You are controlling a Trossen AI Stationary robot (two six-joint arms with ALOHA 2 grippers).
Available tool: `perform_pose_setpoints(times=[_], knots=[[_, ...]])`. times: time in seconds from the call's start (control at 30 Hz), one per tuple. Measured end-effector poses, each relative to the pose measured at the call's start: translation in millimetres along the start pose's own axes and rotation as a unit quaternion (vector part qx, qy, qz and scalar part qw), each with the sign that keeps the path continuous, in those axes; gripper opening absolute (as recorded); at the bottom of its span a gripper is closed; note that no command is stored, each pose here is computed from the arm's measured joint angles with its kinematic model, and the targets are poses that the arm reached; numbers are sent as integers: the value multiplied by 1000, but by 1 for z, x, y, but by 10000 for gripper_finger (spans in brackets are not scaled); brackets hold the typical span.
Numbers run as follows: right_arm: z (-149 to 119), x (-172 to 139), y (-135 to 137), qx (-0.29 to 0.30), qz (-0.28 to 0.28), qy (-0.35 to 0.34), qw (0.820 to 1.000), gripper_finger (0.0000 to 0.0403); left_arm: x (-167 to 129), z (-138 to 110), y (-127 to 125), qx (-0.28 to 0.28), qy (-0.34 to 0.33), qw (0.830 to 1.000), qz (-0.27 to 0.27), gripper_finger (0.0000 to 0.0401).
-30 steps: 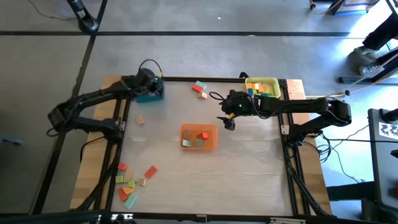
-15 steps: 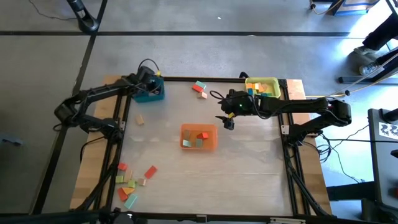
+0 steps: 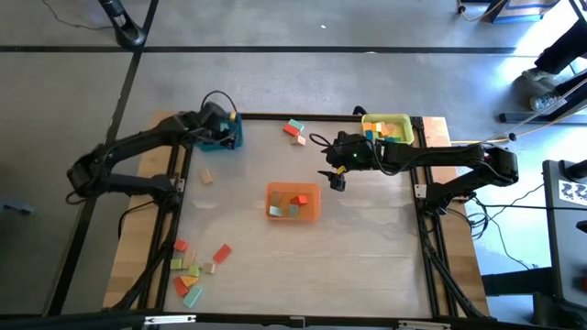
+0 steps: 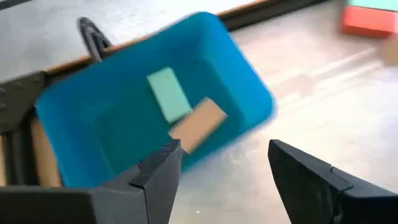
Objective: Sort blocks by size
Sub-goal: Put the brown rectangular block into the blue bin
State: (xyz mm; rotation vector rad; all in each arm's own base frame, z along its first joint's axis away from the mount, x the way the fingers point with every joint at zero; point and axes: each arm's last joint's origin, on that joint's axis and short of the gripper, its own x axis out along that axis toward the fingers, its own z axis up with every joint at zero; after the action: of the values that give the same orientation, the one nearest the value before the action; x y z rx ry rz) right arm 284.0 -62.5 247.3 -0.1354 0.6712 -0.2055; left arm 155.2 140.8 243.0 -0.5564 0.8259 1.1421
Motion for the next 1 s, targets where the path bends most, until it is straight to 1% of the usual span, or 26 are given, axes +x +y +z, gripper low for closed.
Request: perform_pose_setpoints(times=[0.1,0.2,0.33,0.4,0.5,0.6,0.77,0.87,1.0], knots=[[0,0,0,0,0,0,1000,326,-11,-12,-9,6,16,1000,-15,226],[0,0,0,0,0,1,1000,326,-18,-27,-15,6,58,998,-8,226],[0,0,0,-1,0,0,1000,326,-26,-48,-17,-41,121,991,28,226],[0,0,0,-2,0,0,1000,326,-27,-57,-17,-67,139,987,48,226],[0,0,0,-3,0,-1,1000,326,-22,-66,-19,-107,141,983,54,226],[0,0,0,-3,0,-2,1000,326,-15,-75,-18,-117,145,981,60,226],[1,0,1,-3,16,-6,1000,326,-4,-86,-12,-141,160,973,90,226],[1,0,1,-3,16,-7,1000,326,3,-91,-6,-151,167,968,106,226],[2,0,1,-3,15,-11,1000,326,14,-94,-1,-158,171,966,109,226]])
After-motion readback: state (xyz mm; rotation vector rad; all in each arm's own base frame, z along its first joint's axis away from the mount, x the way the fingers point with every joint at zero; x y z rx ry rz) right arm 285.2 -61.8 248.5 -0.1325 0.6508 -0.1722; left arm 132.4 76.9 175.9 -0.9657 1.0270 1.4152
